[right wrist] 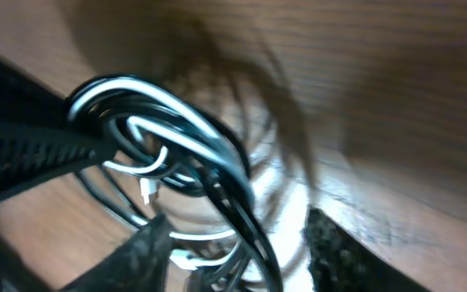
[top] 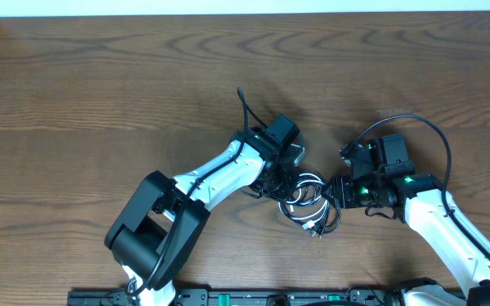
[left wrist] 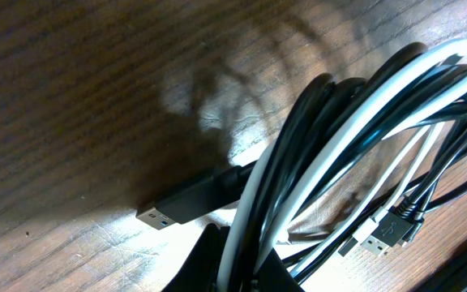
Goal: Untangle cables
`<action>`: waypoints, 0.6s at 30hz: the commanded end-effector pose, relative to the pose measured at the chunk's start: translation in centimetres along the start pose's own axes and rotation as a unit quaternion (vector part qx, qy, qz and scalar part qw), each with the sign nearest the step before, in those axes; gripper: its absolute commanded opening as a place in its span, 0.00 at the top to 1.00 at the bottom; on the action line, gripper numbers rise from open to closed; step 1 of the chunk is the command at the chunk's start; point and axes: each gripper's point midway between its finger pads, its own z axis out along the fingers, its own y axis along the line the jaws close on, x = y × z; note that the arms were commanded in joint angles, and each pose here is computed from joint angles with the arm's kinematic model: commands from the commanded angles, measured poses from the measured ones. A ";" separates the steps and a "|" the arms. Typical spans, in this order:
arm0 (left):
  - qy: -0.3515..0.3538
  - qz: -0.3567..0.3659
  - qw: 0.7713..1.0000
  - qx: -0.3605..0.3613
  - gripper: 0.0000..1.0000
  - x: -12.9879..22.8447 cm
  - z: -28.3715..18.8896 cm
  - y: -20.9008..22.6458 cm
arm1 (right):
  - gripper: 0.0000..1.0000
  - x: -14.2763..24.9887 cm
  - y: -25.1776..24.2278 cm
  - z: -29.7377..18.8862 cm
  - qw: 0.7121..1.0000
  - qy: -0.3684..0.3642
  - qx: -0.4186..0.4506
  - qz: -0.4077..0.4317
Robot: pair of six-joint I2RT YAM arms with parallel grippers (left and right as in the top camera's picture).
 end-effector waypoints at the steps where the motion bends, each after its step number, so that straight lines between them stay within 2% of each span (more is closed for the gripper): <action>1: -0.004 0.004 1.000 -0.012 0.93 0.0 -0.2 0.4 | 0.56 0.4 0.7 0.2 0.999 0.009 -0.026 -0.019; 10: -0.004 0.004 1.000 -0.012 0.93 0.0 -0.2 0.4 | 0.63 0.7 -1.3 0.5 1.000 0.006 0.026 -0.017; 18: -0.004 0.004 1.000 -0.012 0.92 -0.1 -0.2 0.4 | 0.66 1.9 -1.1 1.4 1.000 0.010 0.002 -0.014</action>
